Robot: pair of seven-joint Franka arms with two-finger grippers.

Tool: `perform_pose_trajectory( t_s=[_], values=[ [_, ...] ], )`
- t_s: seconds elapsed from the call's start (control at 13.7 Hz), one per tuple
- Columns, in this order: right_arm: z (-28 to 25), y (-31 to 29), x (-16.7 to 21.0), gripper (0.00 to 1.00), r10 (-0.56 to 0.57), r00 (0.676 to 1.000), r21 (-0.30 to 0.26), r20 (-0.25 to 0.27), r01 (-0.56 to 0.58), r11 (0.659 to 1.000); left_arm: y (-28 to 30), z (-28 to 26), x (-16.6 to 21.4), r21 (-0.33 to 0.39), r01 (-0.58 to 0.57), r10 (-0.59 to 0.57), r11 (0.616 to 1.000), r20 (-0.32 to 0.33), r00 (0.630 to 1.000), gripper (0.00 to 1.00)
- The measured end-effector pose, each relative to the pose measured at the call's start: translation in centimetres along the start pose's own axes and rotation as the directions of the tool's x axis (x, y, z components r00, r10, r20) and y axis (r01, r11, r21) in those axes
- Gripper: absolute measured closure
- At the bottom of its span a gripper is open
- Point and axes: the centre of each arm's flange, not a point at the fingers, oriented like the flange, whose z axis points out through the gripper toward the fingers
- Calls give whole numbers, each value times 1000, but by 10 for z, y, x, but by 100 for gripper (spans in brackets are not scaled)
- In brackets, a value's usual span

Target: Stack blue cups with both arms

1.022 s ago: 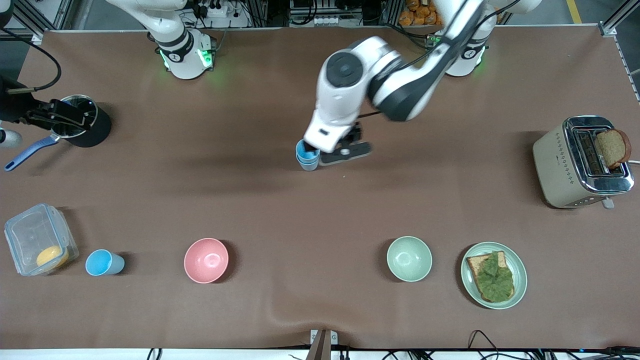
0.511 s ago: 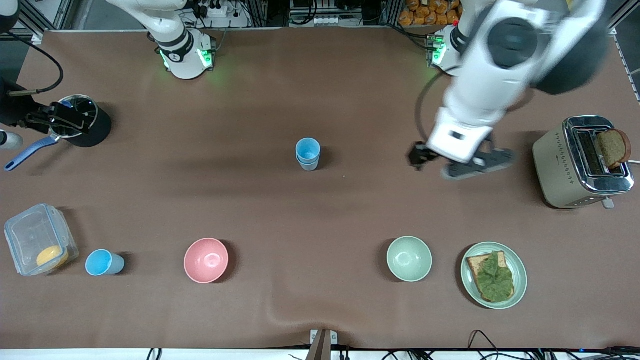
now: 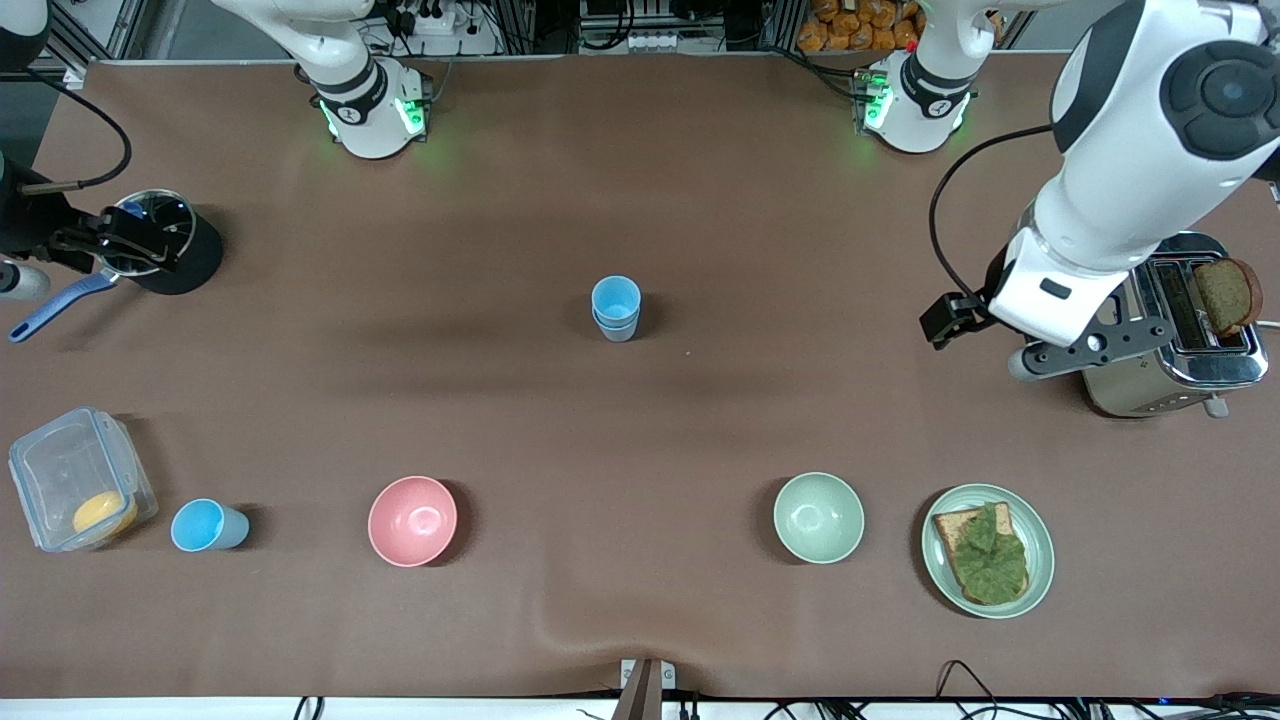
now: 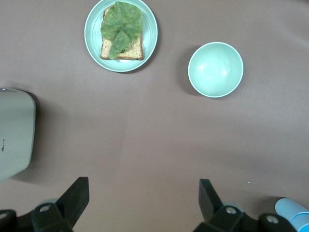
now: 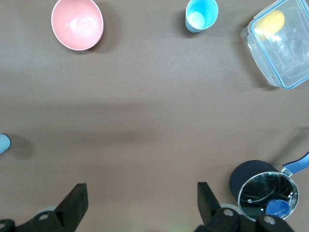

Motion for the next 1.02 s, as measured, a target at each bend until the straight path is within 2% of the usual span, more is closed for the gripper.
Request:
perform_pose_trajectory(
  t_s=[0.15, 0.37, 0.58, 1.02],
  values=[
    [2, 0, 0, 0, -1, 1000, 0, 5, 1, 1000, -21, -4, 10, -38, -8, 9, 999, 15, 1000, 0],
    [3, 0, 0, 0, -2, 1000, 0, 6, 2, 1000, -84, -8, 33, -108, -14, 18, 994, 34, 999, 0],
    [3, 0, 0, 0, -3, 1000, 0, 6, 3, 1000, -121, -13, 37, -102, -65, 69, 993, 34, 997, 0],
    [3, 0, 0, 0, -5, 1000, 0, 6, 5, 1000, -128, -35, 14, -87, -71, 72, 994, 11, 997, 0]
  ],
)
